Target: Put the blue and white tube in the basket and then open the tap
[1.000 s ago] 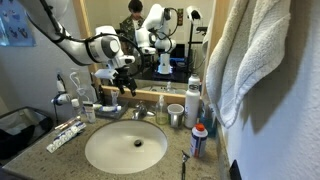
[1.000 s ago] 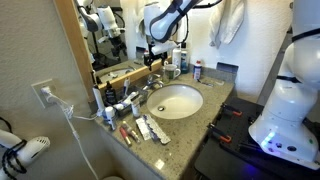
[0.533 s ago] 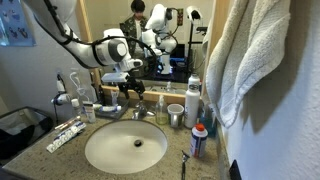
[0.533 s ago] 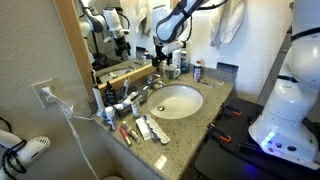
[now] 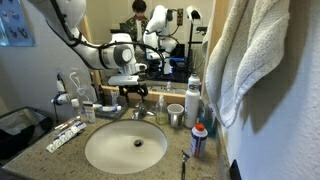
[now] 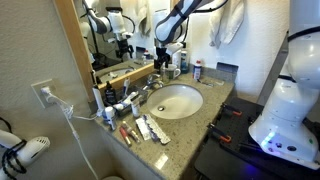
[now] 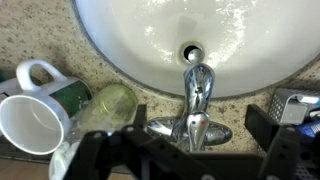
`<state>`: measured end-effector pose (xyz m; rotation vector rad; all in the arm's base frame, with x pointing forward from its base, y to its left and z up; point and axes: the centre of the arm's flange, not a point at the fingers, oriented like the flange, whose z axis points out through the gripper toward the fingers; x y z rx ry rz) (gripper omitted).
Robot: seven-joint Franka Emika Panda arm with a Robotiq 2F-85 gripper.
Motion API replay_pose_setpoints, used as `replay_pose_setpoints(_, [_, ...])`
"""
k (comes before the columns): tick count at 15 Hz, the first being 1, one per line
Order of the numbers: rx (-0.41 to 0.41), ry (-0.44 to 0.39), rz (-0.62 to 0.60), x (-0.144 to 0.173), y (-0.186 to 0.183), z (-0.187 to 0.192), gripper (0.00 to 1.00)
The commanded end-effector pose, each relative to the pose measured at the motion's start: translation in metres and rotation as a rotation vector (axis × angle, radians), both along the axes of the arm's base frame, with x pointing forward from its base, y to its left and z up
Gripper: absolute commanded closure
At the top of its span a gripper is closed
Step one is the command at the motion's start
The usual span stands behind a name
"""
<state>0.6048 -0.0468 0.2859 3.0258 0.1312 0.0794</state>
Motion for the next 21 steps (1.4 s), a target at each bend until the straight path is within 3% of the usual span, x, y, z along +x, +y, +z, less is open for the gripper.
replay_pose_setpoints(1, [0.029,0.004,0.081,0.024,-0.004,-0.012,0.0])
replay_pose_setpoints(6, [0.042,0.018,0.13,0.04,-0.009,-0.026,0.0])
replay_pose_setpoints(8, [0.05,0.021,0.139,0.042,-0.011,-0.033,0.25])
replay_pose_setpoints(9, [0.053,0.023,0.137,0.043,-0.012,-0.037,0.29])
replay_pose_setpoints(11, [0.057,0.022,0.138,0.045,-0.012,-0.043,0.51])
replay_pose_setpoints(17, [0.071,0.018,0.131,0.053,-0.001,-0.049,0.96])
replay_pose_setpoints(19, [0.062,0.029,0.119,0.054,0.001,-0.044,0.95])
replay_pose_setpoints(21, [0.055,0.038,0.11,0.056,0.007,-0.036,1.0])
